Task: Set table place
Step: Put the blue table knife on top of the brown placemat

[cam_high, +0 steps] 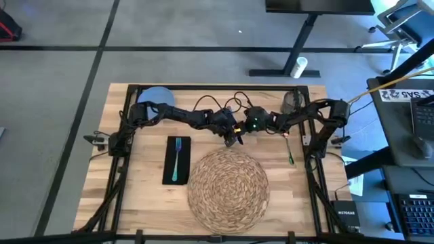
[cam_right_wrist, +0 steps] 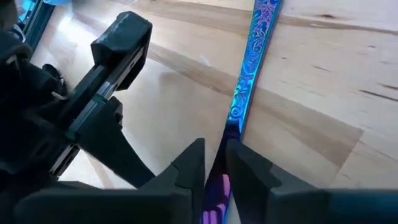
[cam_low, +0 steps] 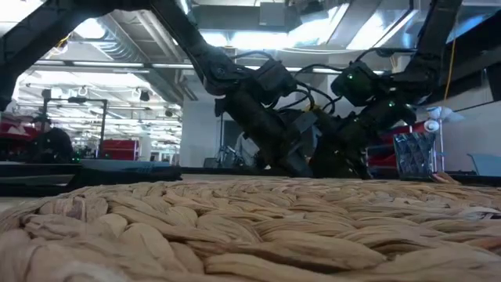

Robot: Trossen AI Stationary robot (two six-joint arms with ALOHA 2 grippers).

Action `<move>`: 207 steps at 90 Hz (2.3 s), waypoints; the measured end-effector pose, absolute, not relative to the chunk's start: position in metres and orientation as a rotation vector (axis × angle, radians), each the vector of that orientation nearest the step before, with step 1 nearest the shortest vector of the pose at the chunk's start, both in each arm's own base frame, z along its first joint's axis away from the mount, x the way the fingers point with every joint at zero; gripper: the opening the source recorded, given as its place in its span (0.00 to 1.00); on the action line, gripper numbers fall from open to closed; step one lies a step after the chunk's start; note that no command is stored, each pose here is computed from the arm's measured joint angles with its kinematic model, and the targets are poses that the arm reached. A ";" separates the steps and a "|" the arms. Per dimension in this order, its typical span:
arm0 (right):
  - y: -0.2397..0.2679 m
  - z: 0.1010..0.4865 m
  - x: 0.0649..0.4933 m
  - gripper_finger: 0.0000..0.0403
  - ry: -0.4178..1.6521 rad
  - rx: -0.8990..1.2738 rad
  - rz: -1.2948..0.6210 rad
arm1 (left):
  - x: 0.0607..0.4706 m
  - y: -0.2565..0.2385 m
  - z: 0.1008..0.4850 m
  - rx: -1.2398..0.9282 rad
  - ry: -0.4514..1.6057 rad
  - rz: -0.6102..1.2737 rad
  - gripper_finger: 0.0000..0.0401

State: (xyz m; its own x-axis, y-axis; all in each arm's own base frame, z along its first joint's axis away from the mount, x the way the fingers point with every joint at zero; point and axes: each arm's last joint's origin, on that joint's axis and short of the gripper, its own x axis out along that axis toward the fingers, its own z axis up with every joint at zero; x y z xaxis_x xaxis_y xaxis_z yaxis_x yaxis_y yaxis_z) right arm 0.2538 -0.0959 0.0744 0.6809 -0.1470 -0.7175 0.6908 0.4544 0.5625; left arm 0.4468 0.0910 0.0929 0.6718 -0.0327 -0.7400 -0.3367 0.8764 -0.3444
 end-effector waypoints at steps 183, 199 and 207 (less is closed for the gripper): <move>-0.091 0.090 0.246 0.31 0.715 1.067 -0.545 | 0.459 0.086 0.118 -0.548 0.774 0.093 0.00; -0.091 0.090 0.246 0.31 0.714 1.068 -0.543 | 0.458 0.087 0.122 -0.531 0.767 0.101 0.00; -0.091 0.090 0.246 0.31 0.713 1.066 -0.547 | 0.458 0.087 0.122 -0.526 0.769 0.102 0.00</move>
State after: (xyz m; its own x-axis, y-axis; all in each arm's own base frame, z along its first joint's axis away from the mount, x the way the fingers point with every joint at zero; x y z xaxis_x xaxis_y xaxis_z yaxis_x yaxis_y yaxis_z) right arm 0.2463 -0.0915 0.0897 0.6577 -0.0639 -0.7506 0.7085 0.3911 0.5874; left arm 0.4577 0.0867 0.1218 0.7206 -0.0996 -0.6862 -0.2757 0.8668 -0.4154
